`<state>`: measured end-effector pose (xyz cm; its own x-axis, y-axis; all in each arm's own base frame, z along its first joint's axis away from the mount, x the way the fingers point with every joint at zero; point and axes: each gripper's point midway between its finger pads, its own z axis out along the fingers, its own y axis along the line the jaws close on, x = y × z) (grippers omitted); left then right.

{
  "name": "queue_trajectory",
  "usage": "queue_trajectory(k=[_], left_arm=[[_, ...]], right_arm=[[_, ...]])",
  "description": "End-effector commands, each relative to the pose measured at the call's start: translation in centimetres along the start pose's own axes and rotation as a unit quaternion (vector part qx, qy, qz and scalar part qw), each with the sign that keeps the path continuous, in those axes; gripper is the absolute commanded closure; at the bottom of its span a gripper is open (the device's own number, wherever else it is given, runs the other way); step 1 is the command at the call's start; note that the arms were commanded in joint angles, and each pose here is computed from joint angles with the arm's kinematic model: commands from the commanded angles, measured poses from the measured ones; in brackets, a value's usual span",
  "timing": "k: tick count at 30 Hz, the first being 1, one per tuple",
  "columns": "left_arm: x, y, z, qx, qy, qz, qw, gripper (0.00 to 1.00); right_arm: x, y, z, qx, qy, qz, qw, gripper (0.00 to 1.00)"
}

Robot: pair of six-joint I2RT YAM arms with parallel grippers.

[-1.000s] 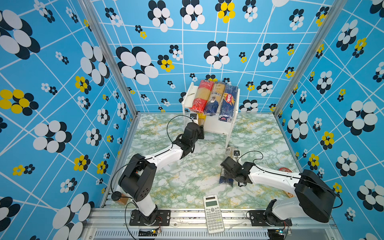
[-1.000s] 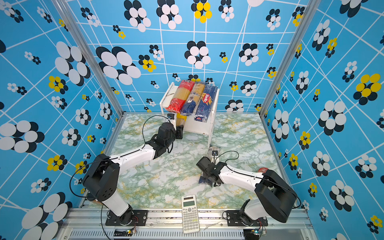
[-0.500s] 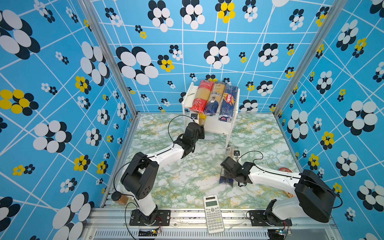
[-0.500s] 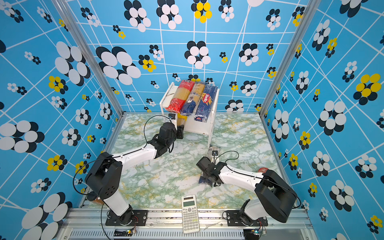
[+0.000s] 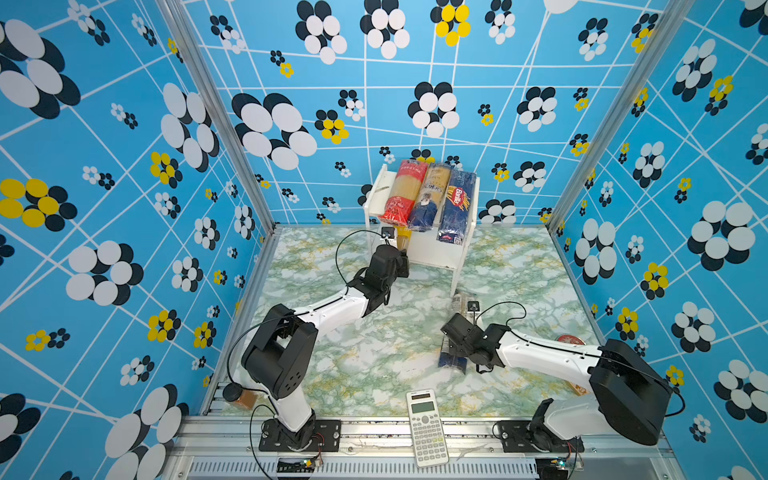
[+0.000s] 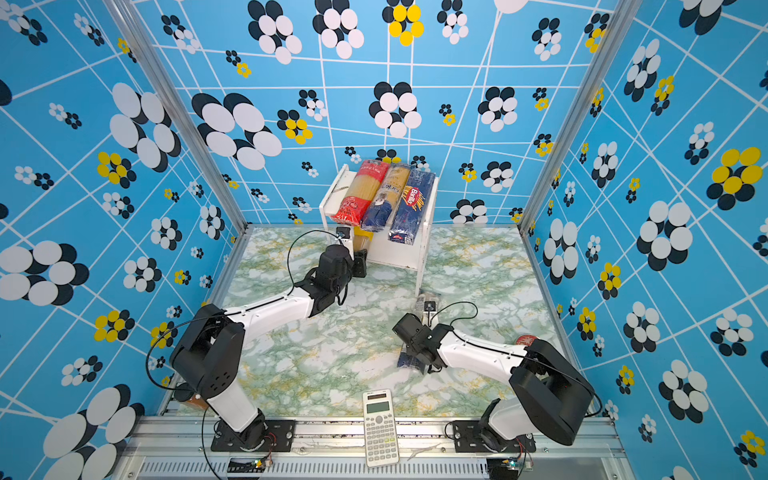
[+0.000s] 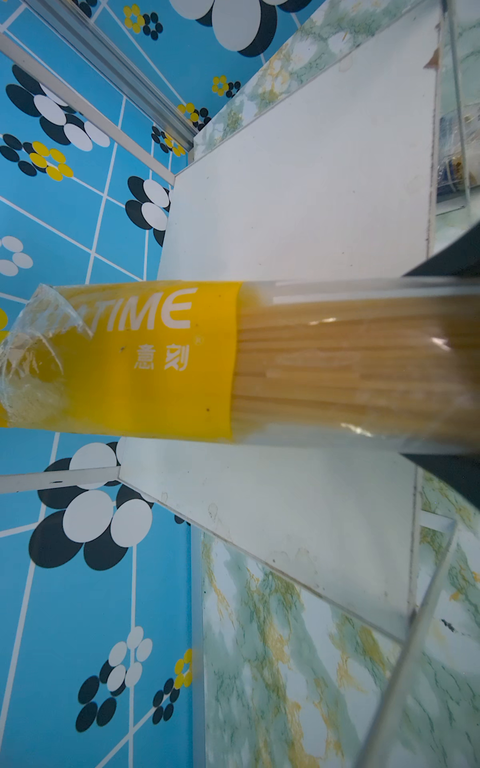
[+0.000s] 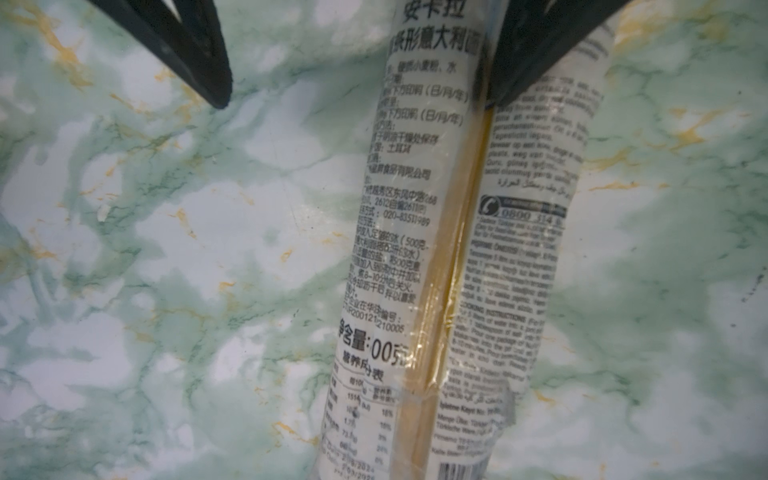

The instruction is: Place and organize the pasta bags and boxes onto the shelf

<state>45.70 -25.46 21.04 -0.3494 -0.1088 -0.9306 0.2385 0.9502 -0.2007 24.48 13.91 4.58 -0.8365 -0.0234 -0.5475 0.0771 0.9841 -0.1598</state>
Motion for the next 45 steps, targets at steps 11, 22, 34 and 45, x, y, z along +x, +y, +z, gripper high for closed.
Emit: queue_trajectory(k=[11, 22, 34, 45], left_arm=[[-6.7, -0.7, -1.2, 0.008, -0.105, -0.025, 0.994, 0.59], [-6.7, -1.0, -1.2, 0.011, -0.106, -0.026, 0.994, 0.49], [-6.0, -0.6, -1.1, 0.005, -0.101, -0.023, 0.995, 0.49], [-5.2, -0.4, -1.2, 0.005, -0.096, -0.025, 0.995, 0.49]], right_arm=[[2.6, -2.9, 1.2, 0.062, 0.043, -0.05, 0.996, 0.01], [2.6, -2.9, 1.2, 0.061, 0.043, -0.051, 0.996, 0.01], [2.5, -2.9, 1.1, 0.061, 0.043, -0.05, 0.996, 0.01], [2.7, -3.0, 1.2, 0.062, 0.044, -0.05, 0.996, 0.01]])
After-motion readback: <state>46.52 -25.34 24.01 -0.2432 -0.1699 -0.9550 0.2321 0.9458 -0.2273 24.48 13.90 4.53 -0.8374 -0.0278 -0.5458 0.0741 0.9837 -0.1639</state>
